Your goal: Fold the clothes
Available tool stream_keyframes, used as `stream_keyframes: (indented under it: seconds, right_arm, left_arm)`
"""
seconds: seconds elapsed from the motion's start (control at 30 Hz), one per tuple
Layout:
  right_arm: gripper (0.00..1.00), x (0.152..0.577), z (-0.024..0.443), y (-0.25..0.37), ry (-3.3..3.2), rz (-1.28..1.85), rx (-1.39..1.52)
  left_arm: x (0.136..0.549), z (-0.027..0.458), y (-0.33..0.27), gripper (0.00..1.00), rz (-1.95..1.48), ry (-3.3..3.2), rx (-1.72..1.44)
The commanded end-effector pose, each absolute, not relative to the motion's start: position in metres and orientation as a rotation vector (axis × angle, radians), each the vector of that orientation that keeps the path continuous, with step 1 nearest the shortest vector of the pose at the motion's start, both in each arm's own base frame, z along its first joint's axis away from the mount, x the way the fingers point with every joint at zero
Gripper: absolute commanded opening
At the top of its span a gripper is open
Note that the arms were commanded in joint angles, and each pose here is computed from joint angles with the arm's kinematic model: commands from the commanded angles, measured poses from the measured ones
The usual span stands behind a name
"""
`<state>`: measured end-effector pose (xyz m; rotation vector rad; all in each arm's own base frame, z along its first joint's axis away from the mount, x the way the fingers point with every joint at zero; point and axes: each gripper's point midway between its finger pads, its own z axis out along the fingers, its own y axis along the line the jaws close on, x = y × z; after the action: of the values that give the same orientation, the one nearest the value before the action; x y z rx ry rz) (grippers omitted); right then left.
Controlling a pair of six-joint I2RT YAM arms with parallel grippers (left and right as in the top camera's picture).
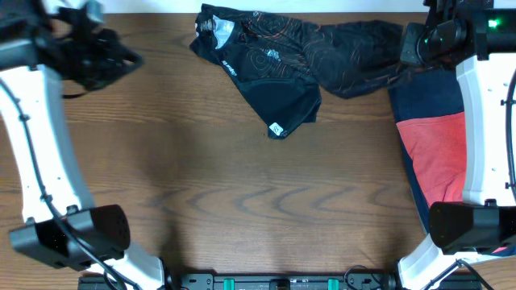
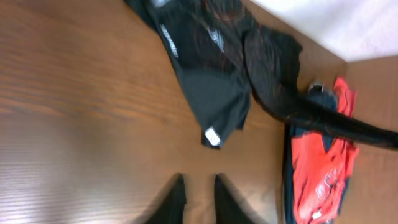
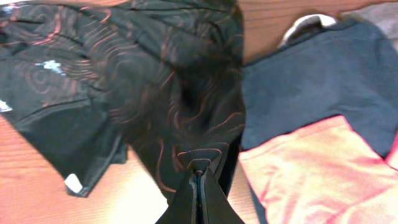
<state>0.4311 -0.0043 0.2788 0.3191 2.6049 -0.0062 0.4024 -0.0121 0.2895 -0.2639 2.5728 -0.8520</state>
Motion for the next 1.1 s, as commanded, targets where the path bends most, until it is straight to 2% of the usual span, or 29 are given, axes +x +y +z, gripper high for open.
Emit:
stream_keyframes:
  seconds: [0.0,0.13,0.5,0.7,0.77,1.07]
  right_arm:
    - [0.01,0.429,0.281,-0.015,2.601,-0.093,0.317]
    - [0.01,0.428,0.28,-0.015,2.605,-0.093,0.318]
    - [0.01,0.426,0.279,-0.015,2.612,-0.095,0.319]
    - [0.01,0.426,0.279,-0.015,2.616,-0.096,0.319]
    - [0.01,0.426,0.279,-0.015,2.616,-0.096,0.319]
    - [0.01,0.424,0.278,-0.019,2.622,-0.1,0.329]
  left_arm:
    - [0.4,0.26,-0.042,0.52,-0.867,2.638,-0.136]
    - [0.403,0.222,-0.08,0.76,-0.91,2.682,-0.047]
    - [0.398,0.117,-0.174,0.78,-0.853,2.794,0.137]
    - [0.384,0.064,-0.207,0.78,-0.701,2.954,0.078]
    - [0.377,0.048,-0.221,0.82,-0.701,2.997,0.08]
    - [0.372,0.014,-0.267,0.89,-0.724,2.992,0.155]
